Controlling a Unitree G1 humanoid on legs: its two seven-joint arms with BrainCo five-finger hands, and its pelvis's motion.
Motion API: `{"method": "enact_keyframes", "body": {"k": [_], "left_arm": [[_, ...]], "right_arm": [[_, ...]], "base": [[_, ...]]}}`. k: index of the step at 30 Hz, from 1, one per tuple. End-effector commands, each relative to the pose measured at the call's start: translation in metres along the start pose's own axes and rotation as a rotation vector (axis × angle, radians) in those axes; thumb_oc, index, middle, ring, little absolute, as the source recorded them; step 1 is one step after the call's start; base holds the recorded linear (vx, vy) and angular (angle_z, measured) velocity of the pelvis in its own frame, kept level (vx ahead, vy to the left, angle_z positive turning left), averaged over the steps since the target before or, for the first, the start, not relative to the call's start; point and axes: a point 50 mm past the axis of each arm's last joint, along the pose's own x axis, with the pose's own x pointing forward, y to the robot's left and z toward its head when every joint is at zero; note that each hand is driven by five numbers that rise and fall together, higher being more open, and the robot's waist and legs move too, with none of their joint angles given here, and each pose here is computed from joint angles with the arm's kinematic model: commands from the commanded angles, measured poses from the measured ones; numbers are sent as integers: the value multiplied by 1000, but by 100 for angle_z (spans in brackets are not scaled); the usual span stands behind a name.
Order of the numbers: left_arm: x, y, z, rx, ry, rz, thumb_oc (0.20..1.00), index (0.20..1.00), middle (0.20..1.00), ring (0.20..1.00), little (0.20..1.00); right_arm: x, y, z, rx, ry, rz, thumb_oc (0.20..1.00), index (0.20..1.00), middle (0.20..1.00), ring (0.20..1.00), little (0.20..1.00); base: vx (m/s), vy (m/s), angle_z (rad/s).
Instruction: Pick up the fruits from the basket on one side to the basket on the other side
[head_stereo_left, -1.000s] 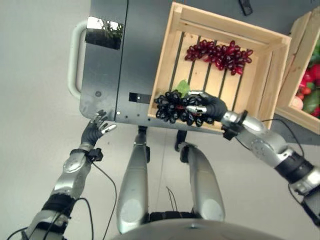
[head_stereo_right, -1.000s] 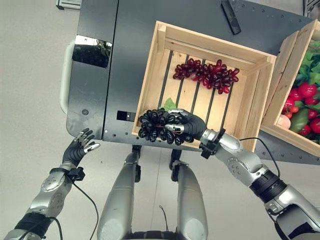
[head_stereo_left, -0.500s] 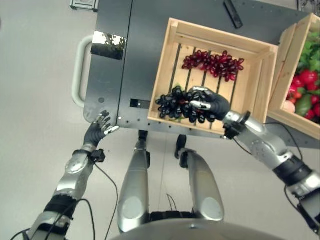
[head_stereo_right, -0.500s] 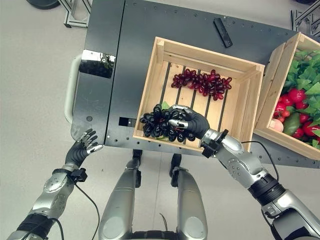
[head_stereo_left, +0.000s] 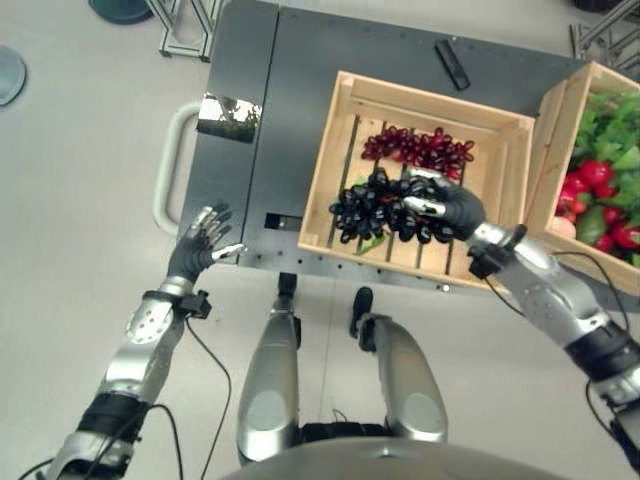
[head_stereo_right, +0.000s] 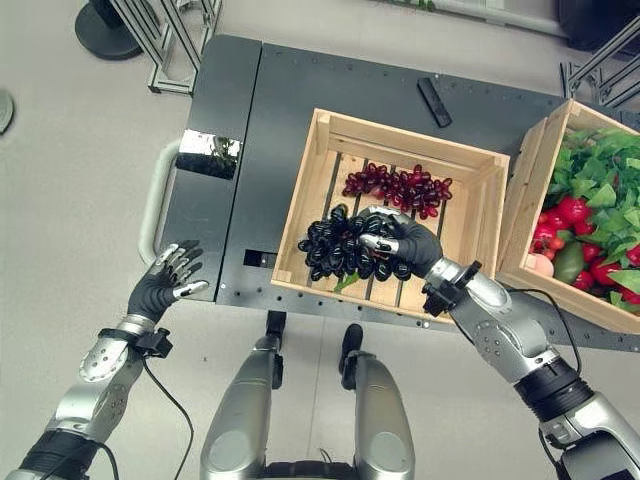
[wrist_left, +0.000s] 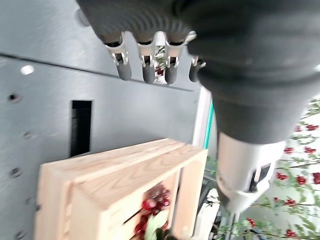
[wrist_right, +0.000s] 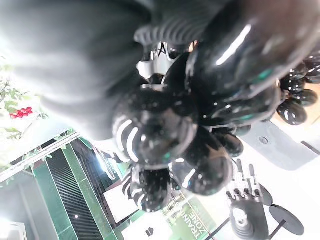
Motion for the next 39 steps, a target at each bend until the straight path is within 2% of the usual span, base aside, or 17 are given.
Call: {"method": "enact_keyframes", "body": {"k": [1,8,15,19,21,32,39], "left_arm": [[-4,0,25,105,-119,-58,1000,1000,1000,1000,1000],[-1,-3,54,195,-231,-118,1000,1000,1000,1000,1000],[11,-16,97,351,-377,-252,1000,1000,1000,1000,1000],[27,-25,120,515,-453,-319,1000,1000,1000,1000,1000],[31,-28,123,519,-468,-325,1000,1000,1000,1000,1000],[72,-85,167,627,-608,-581,1000,1000,1000,1000,1000],[75,-92,173,690,-615,-629,1000,1000,1000,1000,1000]], "right_arm": [[6,14,40,-52,-168,110,200,200,200,200,200],[3,18,39,-55,-152,136,200,200,200,200,200],[14,29,36,-52,-102,224,200,200,200,200,200],[28,37,39,-58,-97,289,200,200,200,200,200],[32,40,40,-55,-105,301,200,200,200,200,200],[66,66,45,-32,-163,416,200,200,200,200,200],[67,72,57,-90,-176,455,200,200,200,200,200]], "base": [[0,0,0],[-2,4,2],[0,0,0],[-4,3,-4],[2,6,-6],[-3,5,-8],[-5,1,-7]]}}
